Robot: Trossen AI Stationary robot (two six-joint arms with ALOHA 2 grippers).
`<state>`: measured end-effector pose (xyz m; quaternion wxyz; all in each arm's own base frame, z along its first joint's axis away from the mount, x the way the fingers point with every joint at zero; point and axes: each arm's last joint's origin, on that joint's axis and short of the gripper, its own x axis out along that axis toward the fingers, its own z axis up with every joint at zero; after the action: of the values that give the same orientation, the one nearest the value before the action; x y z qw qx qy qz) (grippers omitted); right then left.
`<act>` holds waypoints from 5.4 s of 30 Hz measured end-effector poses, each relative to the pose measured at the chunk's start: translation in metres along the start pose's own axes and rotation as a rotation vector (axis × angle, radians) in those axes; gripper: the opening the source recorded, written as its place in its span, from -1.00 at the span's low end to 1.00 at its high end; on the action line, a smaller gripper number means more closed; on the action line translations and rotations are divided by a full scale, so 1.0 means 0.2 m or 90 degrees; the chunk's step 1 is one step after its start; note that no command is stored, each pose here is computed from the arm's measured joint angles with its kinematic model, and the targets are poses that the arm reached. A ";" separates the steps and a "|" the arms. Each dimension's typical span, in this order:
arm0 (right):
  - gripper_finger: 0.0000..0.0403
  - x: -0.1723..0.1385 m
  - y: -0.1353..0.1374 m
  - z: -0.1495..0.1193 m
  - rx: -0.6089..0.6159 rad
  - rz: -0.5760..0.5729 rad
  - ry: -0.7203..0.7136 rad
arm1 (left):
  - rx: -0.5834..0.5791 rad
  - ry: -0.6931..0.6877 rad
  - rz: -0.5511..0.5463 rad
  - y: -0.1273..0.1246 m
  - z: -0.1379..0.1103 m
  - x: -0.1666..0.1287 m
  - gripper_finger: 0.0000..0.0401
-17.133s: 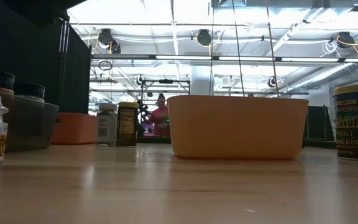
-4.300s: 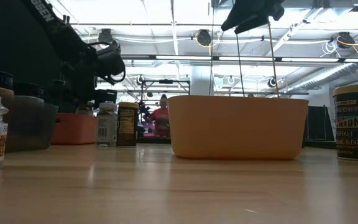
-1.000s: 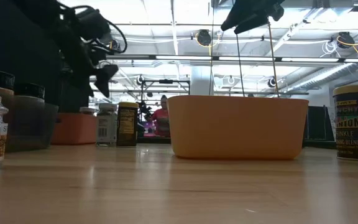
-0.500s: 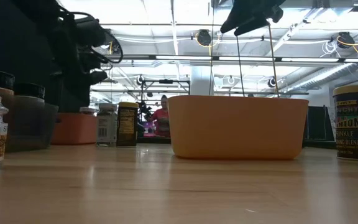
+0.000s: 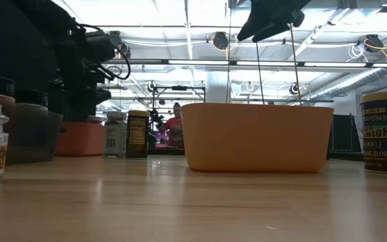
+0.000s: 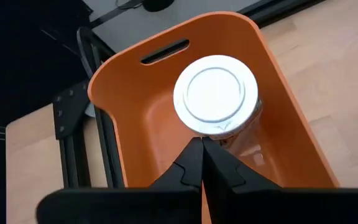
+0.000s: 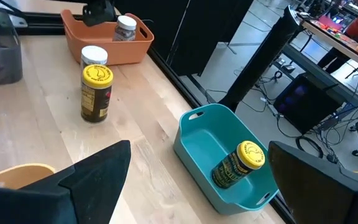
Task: Sort spices by type
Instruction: Put the bottom right white spice bottle into the orange bin, then put the left yellow spice bottle into the green bin
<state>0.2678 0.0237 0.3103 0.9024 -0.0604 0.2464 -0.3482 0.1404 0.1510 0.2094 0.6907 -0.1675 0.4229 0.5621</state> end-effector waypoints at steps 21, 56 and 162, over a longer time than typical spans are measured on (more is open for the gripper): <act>0.81 0.00 0.00 0.00 0.000 0.000 0.000 | 0.008 -0.012 -0.080 -0.01 0.01 -0.03 -0.98; 0.81 0.00 0.00 0.00 0.001 0.000 -0.001 | 0.019 -0.010 -0.049 0.02 0.04 0.06 -0.99; 0.81 -0.03 -0.02 -0.06 -0.157 -0.013 0.004 | 0.143 -0.277 -0.278 -0.47 -0.25 -0.55 -0.94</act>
<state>0.2562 0.0252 0.3025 0.8839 -0.1727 0.2894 -0.3243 0.2050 0.0171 0.2415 0.8834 -0.0530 0.2784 0.3733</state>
